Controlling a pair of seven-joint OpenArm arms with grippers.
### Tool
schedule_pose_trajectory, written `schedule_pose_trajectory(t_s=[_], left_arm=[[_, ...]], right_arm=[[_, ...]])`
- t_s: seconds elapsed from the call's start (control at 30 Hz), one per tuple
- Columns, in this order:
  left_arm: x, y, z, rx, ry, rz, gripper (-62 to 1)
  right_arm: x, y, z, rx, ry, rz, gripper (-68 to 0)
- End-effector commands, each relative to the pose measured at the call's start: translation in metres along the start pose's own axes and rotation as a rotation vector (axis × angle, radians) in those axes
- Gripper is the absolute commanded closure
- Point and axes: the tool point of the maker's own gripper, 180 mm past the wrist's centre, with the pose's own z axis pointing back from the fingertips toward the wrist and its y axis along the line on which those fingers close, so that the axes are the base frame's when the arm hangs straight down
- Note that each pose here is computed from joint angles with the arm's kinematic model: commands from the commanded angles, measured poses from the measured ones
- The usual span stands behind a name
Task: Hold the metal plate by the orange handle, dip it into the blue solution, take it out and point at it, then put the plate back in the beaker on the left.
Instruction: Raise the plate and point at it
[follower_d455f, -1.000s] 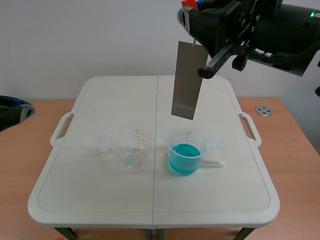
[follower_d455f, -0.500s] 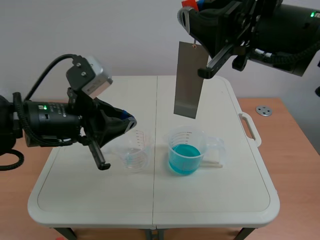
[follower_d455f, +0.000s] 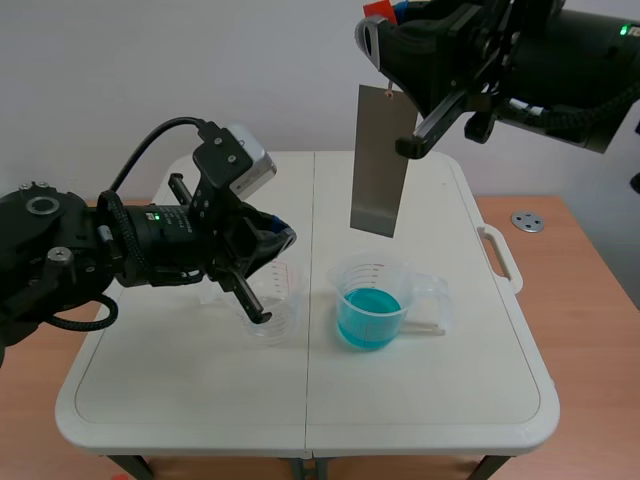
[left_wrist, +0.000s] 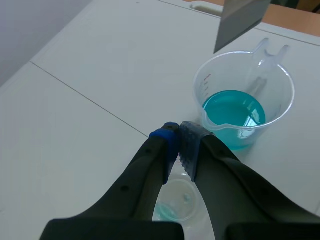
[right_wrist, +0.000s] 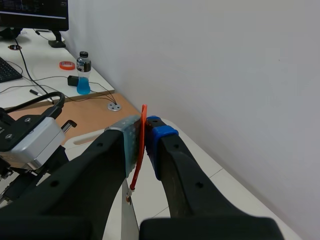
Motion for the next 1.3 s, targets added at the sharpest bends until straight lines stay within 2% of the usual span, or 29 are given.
schedule_pose_trajectory(t_s=[0.0, 0.2, 0.37, 0.5, 0.87, 1.1, 1.27], left_arm=[[0.01, 0.008, 0.001, 0.033, -0.03, -0.01, -3.0], [0.005, 0.014, 0.001, 0.063, -0.008, -0.042, -3.0], [0.006, 0.014, 0.001, 0.064, -0.011, -0.045, -3.0], [0.015, 0.014, 0.002, 0.062, -0.063, -0.047, -3.0], [0.026, 0.007, -0.003, 0.039, -0.102, -0.038, -3.0], [0.027, 0.007, -0.003, 0.032, -0.102, -0.044, -3.0], [0.013, 0.023, 0.01, 0.071, -0.069, -0.042, -3.0]], right_arm=[[0.014, -0.003, 0.0, -0.001, -0.042, 0.016, -1.3], [0.014, -0.003, 0.0, -0.001, -0.042, 0.016, -1.3], [0.014, -0.003, 0.0, -0.001, -0.041, 0.016, -1.3], [0.014, -0.003, 0.0, -0.001, -0.041, 0.016, -1.3], [0.014, -0.003, 0.0, -0.001, -0.041, 0.016, -1.3], [0.014, -0.003, 0.0, -0.001, -0.041, 0.016, -1.3], [0.014, -0.003, 0.0, -0.001, -0.042, 0.016, -1.3]])
